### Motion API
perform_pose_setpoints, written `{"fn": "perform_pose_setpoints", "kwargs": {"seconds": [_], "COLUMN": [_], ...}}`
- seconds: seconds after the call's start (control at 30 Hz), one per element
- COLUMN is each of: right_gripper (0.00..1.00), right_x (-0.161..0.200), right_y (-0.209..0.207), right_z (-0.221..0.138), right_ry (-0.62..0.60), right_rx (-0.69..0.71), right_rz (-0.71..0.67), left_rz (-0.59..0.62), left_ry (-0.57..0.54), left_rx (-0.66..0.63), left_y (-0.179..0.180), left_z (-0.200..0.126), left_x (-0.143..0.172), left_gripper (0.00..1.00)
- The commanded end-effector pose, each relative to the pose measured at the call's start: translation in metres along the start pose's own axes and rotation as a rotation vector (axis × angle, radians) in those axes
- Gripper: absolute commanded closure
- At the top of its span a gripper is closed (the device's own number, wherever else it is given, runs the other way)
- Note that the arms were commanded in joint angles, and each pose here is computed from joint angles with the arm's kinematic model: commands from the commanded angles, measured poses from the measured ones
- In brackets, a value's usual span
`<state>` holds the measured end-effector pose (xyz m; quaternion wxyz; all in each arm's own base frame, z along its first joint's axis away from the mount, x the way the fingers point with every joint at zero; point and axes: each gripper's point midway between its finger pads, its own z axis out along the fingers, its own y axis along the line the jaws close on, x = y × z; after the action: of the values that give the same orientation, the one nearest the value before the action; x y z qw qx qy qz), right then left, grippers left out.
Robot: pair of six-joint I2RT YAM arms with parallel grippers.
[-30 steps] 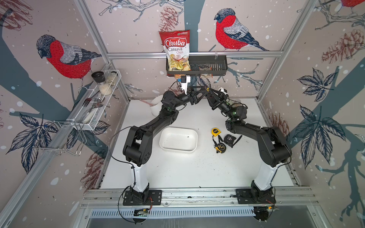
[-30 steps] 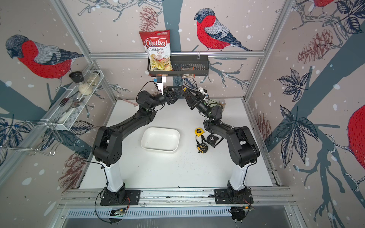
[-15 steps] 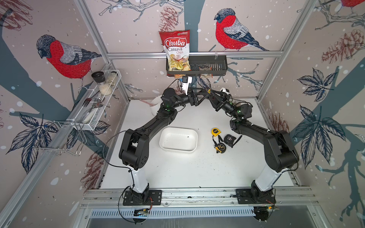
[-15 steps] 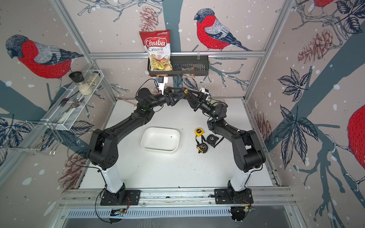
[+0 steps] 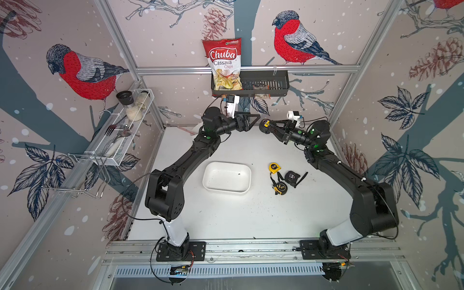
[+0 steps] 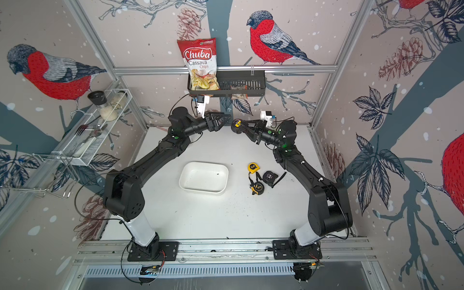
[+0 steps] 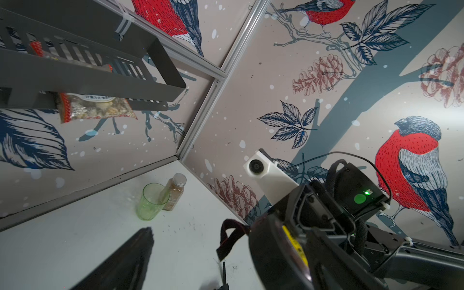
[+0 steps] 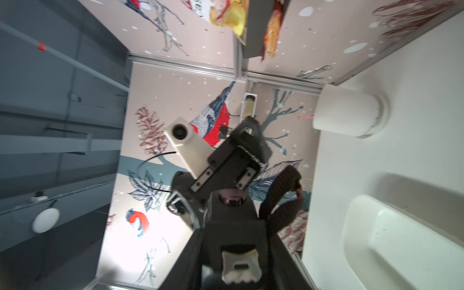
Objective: Take the tape measure out of the storage box
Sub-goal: Place the tape measure at the center of the board.
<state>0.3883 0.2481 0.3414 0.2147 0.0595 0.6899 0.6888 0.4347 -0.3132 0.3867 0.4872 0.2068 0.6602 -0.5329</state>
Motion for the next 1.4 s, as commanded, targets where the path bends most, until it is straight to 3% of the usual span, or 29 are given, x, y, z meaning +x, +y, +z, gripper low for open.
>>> {"fn": "perform_pose_setpoints", "kwargs": {"seconds": [0.0,0.27,0.5,0.63,0.83,1.37], "right_gripper": [1.0,1.0,1.0,1.0,1.0,1.0], "right_x": [0.013,0.033,0.068,0.092,0.115,0.145], "right_y": [-0.059,-0.131,-0.185,-0.213,-0.243,-0.284], "right_z": [-0.007,-0.023,-0.035,-0.028,-0.033,-0.032], "right_ry": [0.07,0.122,0.204,0.287,0.359,0.49], "right_rx": [0.206,0.402,0.567,0.663,0.745,0.837], "right_rz": [-0.057,-0.018,0.002,-0.019,-0.004,0.029], "left_rz": [0.022,-0.101,-0.139,-0.147,-0.236,-0.268], "left_ry": [0.048,0.034,0.034,0.063,0.19,0.224], "left_rx": [-0.121,-0.422,-0.511,-0.534,-0.731,-0.789], "left_y": [0.011,0.044,0.049,0.05,0.092,0.1], "left_z": [-0.009,-0.035,-0.048,-0.05,-0.065,-0.077], "left_x": [0.004,-0.005,-0.008,-0.012,0.017,0.028], "left_gripper": [0.03,0.02,0.03,0.04,0.04,0.02]}}
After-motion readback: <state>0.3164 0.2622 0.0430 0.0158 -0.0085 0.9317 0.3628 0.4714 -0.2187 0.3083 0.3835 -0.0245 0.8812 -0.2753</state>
